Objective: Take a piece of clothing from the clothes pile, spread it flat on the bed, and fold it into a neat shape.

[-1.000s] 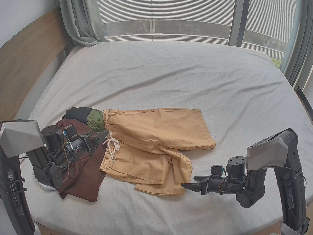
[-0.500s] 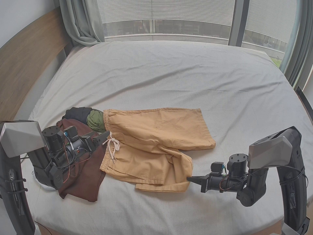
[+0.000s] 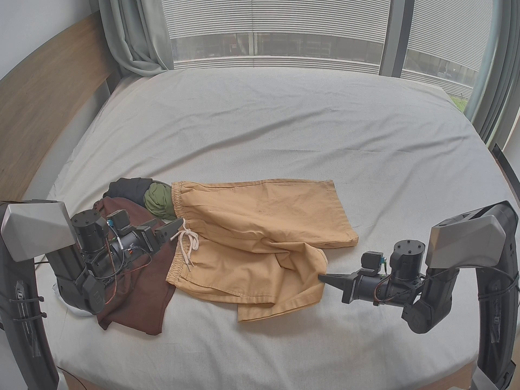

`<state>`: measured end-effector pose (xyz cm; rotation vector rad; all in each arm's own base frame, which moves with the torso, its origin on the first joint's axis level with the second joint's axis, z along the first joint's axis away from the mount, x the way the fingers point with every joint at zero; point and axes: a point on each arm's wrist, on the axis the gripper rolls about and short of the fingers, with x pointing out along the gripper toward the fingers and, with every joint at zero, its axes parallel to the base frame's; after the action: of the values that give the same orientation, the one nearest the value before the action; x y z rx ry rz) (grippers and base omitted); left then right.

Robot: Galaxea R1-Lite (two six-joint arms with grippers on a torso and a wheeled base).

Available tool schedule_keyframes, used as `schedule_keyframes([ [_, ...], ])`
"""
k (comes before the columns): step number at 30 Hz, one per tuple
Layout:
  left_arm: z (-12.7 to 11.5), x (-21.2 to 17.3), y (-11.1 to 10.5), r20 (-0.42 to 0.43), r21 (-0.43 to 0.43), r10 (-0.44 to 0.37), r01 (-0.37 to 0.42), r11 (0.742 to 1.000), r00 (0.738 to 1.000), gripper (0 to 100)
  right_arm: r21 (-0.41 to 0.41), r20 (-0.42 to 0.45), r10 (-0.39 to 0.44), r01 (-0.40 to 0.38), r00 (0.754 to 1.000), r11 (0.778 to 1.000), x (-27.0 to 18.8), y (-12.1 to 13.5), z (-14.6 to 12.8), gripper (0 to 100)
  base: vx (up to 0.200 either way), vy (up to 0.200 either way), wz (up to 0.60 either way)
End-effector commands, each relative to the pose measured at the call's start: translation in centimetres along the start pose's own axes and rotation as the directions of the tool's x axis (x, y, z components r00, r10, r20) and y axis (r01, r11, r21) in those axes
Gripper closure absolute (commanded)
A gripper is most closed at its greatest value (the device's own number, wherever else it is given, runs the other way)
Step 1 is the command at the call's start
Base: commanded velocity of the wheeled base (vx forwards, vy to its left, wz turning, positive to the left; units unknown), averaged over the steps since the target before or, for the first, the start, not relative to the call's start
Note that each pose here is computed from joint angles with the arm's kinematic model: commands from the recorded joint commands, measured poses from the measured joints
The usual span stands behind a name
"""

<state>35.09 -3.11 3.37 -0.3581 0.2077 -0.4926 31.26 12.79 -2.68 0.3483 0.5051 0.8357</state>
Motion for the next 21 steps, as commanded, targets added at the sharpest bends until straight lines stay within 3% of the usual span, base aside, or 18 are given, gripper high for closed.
schedule_keyframes([
  [1,-0.1,0.0,0.0,-0.003,-0.001,0.000,0.000,1.000,1.000,0,-0.006,0.034,-0.027,0.027,0.999,1.000,-0.3,-0.9,0.7,100,0.000,0.000,0.00],
  [21,-0.6,0.1,0.0,-0.017,-0.005,-0.001,0.001,1.000,1.000,0,0.019,0.128,-0.159,0.158,0.979,0.987,-0.8,-6.2,1.9,100,0.000,0.000,0.00],
])
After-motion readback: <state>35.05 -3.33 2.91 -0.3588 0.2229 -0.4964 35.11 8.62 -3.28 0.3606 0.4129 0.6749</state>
